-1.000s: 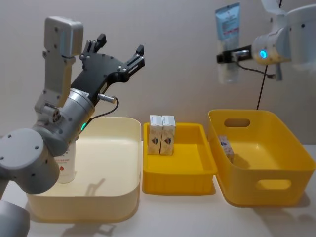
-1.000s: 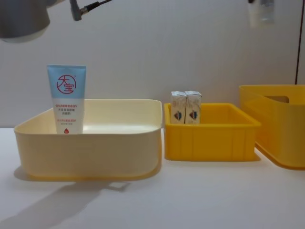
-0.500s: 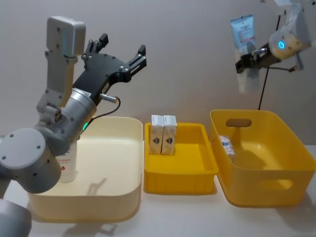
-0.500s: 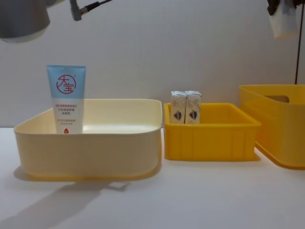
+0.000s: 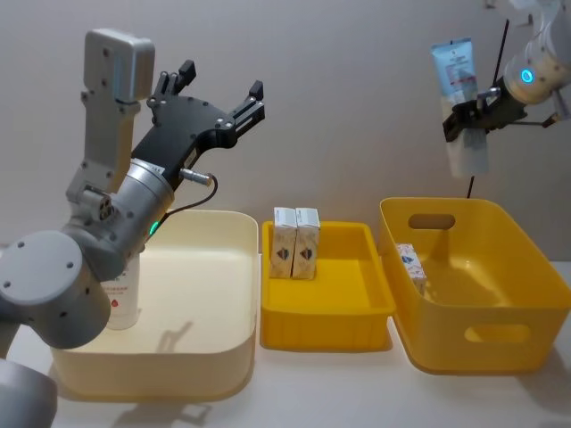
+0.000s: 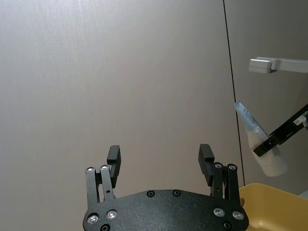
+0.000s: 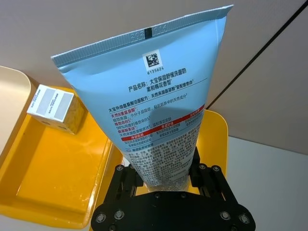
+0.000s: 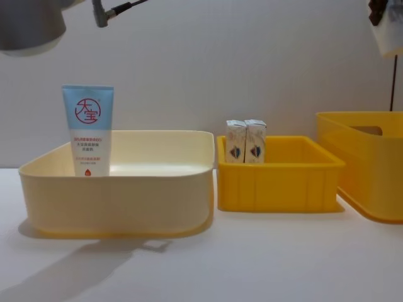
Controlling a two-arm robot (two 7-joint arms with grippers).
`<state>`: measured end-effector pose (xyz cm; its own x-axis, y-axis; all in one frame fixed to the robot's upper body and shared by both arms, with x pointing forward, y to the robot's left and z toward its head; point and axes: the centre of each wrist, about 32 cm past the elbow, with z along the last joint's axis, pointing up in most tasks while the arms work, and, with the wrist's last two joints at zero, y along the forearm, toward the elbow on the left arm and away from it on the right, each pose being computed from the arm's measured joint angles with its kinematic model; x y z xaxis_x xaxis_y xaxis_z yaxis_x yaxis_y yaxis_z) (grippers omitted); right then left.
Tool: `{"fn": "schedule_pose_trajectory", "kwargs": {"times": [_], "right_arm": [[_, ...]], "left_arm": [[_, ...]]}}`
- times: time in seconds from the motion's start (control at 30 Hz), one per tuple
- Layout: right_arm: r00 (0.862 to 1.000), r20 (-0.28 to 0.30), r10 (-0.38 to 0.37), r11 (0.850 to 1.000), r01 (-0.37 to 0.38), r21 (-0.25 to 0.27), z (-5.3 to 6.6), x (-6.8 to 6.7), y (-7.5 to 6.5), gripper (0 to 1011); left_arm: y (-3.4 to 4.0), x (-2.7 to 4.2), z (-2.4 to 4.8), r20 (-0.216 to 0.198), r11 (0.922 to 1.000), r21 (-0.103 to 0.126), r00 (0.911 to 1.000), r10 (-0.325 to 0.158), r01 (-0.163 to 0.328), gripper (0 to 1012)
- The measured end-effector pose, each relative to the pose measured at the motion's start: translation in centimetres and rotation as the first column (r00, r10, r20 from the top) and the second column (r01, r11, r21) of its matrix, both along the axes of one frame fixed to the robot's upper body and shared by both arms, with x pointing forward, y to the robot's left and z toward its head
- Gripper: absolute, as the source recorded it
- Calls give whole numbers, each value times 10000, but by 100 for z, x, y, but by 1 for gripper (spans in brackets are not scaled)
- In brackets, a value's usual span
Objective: Bimanual collaborative sorting of washing and personal care products
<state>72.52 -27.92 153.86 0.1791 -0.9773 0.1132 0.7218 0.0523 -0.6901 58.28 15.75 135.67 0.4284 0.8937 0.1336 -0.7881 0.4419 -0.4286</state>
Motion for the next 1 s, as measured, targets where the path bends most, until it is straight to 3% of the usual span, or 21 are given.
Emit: {"fn": "schedule_pose_trajectory", "kwargs": {"times": [1.0], "right_arm": [[9993, -351, -137, 9999, 137, -10, 48, -10, -85, 506]], "left_arm": [[0, 0, -1, -2, 10000, 0, 10000, 0, 0, 1003]]}}
